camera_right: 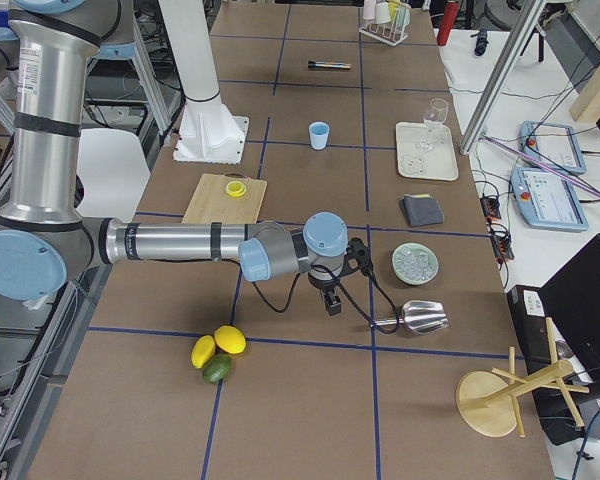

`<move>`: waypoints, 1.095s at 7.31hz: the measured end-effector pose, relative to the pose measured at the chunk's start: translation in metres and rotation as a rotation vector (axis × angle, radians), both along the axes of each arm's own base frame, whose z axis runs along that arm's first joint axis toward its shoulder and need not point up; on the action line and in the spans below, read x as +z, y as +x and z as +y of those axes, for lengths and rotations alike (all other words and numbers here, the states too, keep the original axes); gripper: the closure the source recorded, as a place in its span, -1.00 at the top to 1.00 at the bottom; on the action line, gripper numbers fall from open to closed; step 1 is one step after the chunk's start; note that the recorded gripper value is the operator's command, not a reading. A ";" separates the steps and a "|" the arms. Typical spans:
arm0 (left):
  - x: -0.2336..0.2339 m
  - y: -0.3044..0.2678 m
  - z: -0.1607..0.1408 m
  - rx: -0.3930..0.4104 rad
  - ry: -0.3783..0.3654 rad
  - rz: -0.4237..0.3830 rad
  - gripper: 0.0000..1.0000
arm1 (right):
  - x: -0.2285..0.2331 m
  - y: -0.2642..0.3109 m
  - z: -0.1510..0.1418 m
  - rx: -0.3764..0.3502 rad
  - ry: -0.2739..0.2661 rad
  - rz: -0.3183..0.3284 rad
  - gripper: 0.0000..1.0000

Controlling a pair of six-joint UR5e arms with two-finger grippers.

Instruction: Squeeze lemon into cup

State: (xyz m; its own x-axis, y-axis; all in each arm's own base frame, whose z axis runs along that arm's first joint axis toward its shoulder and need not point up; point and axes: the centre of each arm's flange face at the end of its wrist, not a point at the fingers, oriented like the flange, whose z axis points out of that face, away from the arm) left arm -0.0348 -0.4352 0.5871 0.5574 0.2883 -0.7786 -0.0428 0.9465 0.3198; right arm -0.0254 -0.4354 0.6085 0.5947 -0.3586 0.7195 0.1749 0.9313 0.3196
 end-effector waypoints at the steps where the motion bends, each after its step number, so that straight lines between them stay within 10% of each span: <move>1: -0.006 0.007 0.003 0.007 0.020 0.021 1.00 | -0.009 -0.028 0.009 0.052 -0.039 -0.042 1.00; 4: -0.001 0.016 0.008 0.000 0.028 0.011 1.00 | -0.092 -0.137 0.055 0.172 -0.323 -0.196 1.00; 8: 0.013 0.016 0.010 -0.015 0.006 -0.034 1.00 | -0.206 -0.278 0.179 0.198 -0.470 -0.217 0.99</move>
State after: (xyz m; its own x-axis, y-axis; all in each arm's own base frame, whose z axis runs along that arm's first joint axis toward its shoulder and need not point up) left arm -0.0192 -0.4250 0.5997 0.5879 0.2841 -0.7574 -0.0391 0.9452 0.3241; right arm -0.3035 -0.2560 0.4020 0.4384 0.1348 0.8886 -0.0417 0.9907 -0.1297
